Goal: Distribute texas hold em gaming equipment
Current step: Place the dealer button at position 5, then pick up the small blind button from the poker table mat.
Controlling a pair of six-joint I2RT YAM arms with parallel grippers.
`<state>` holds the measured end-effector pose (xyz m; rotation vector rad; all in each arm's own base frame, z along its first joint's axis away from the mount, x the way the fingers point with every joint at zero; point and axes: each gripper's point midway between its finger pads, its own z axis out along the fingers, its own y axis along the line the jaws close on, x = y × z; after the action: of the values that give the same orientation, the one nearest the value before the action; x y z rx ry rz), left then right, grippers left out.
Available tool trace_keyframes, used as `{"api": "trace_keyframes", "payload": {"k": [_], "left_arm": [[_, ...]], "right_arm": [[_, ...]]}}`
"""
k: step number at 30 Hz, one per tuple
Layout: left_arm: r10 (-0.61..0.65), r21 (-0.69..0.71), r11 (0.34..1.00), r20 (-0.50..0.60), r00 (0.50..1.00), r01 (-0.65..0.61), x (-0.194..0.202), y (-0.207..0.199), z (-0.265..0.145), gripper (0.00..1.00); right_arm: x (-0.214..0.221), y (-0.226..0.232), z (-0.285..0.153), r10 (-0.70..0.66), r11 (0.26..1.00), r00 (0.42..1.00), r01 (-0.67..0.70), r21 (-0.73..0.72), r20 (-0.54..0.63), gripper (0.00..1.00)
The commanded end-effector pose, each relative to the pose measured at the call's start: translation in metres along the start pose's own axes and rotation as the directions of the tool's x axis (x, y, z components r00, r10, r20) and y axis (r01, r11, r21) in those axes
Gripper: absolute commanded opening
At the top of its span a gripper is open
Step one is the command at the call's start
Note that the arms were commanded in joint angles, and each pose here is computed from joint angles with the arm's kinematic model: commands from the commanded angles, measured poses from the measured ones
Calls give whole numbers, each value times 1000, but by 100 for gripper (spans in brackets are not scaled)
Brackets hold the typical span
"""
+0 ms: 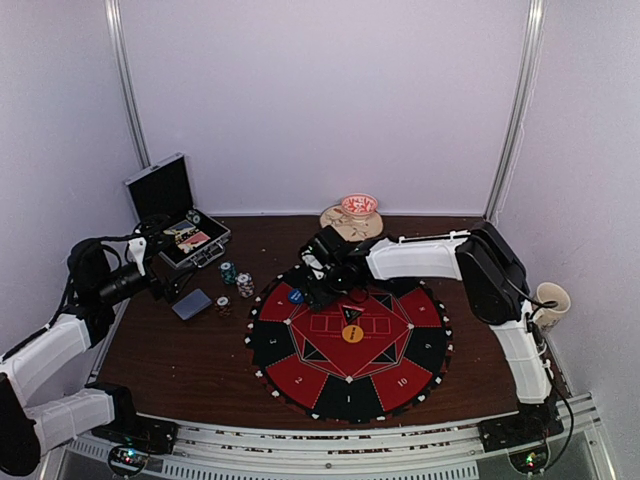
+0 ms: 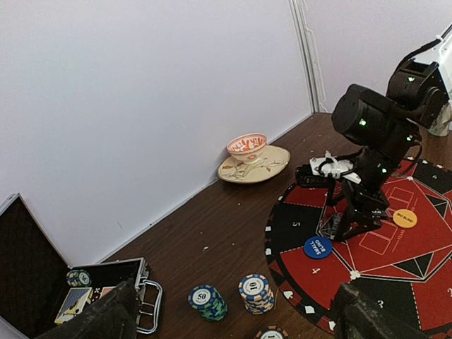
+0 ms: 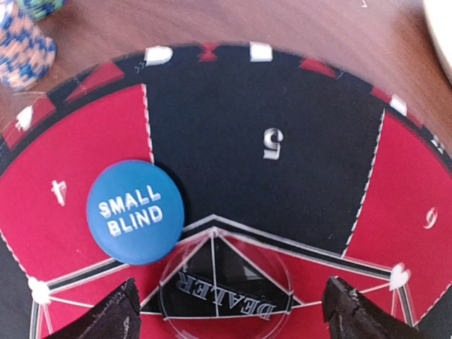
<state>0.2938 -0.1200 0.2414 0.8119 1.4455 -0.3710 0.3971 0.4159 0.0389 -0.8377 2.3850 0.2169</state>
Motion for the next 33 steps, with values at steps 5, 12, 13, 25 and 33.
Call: {"api": "trace_keyframes", "payload": {"k": [5,12,13,25,33], "left_arm": [[39,2,999,42,998,-40,-10,-1,0,98],[41,4,999,46,998,-42,-11,-2,-1,98],[40,5,999,44,998,-40,-10,-2,-1,98],[40,7,999,44,998,-40,-10,-2,-1,98],[41,6,999,44,998,-41,-9,-2,-1,98]], "right_arm": [[-50,15,-30,-78,997,995,77,20,66,96],[-59,34,-15,-111,992,993,113,-54,46,97],[-57,36,-12,-118,991,992,120,-62,41,97],[-39,44,13,-165,981,986,164,-104,-4,95],[-32,46,23,-162,979,987,158,-127,-19,86]]}}
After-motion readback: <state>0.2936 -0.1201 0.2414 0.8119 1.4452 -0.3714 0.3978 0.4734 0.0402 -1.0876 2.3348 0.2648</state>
